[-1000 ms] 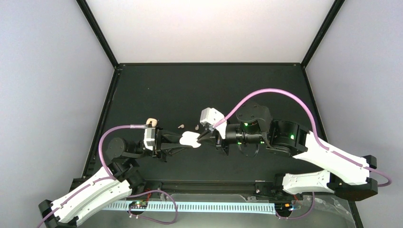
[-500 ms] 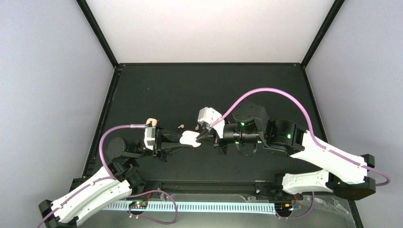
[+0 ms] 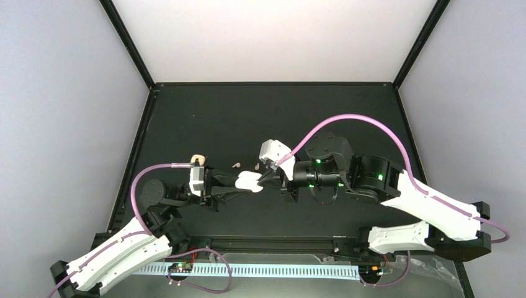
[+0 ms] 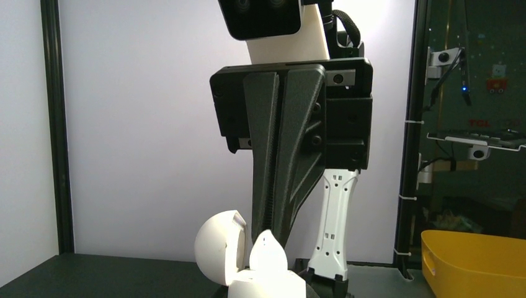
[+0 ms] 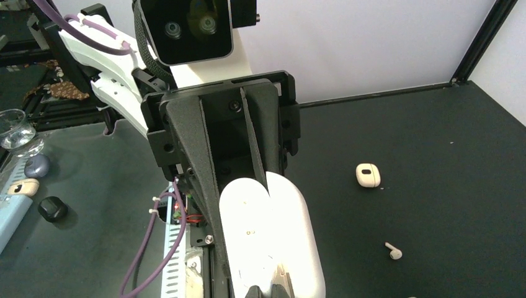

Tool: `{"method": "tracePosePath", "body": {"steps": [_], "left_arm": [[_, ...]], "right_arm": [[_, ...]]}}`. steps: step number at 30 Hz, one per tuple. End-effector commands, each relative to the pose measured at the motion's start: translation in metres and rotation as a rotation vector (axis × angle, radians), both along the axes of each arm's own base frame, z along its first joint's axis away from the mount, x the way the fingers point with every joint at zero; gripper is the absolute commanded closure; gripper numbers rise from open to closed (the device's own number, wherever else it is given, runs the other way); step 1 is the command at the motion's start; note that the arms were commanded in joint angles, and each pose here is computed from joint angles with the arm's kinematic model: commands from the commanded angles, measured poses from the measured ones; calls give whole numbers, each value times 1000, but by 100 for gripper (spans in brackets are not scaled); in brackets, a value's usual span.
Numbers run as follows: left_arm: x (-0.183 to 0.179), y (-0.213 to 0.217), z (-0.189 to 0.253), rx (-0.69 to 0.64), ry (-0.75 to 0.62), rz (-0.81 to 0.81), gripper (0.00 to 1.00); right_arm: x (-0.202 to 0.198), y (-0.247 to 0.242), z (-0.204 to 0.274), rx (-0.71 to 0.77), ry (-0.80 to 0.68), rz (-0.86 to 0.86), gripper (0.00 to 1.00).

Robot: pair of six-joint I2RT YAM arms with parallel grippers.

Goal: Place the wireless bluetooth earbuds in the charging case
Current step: Place the earbud in the charging case.

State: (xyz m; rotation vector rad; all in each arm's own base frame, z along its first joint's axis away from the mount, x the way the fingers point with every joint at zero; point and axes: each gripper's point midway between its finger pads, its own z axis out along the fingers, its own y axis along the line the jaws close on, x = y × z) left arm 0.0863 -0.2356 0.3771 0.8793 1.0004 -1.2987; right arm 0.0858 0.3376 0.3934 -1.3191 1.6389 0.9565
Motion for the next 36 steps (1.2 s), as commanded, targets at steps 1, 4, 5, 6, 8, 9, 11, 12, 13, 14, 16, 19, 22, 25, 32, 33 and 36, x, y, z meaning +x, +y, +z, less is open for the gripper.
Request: {"method": "tracePosePath", "body": {"steps": [1,4,5,6,8,9,11,12,13,14,16,19,22,25,32,33,36], "left_arm": [[3,-2,0,11,-7,15,98],[3,-2,1,9,-11,15,98],[3,-2,1,8,-10,17,98],[3,-2,1,6,-12,16,98],[2,-1,3,1,-12,14,98],[2,-1,4,-6,-16,13,98],[1,0,7,-15,-17,11,98],[0,1,8,-20,-18,9,98],[-1,2,10,-26,-21,7,98],[-1,2,10,-28,-23,6,98],[-2,3,12,-31,-26,3,98],[-3,3,11,-31,-26,3,99],[-3,4,12,-34,-28,4,98],[-3,4,13,-40,-28,4,98],[-4,5,16,-47,-31,2,98],[-4,5,16,-48,-31,2,99],[-4,5,17,-50,-29,1,98]], "right_arm": [[-2,-5,18,29,-36,4,99],[-2,-6,18,24,-41,4,99],[-2,-6,18,23,-42,5,99],[-2,-6,18,23,-42,5,99],[-3,-5,16,20,-38,9,99],[-2,-5,15,17,-39,7,99],[-2,-5,14,19,-38,7,99],[-2,-5,14,20,-37,8,99],[-2,-4,12,17,-38,6,99],[-1,-4,11,15,-38,4,99],[-1,-4,10,9,-38,2,99],[1,-5,10,4,-43,-8,99],[3,-6,8,-9,-48,-19,99],[5,-6,5,-22,-51,-25,99],[4,-3,0,-42,-70,-28,99],[4,-3,0,-42,-71,-26,99],[4,-2,-2,-53,-78,-32,99]]}}
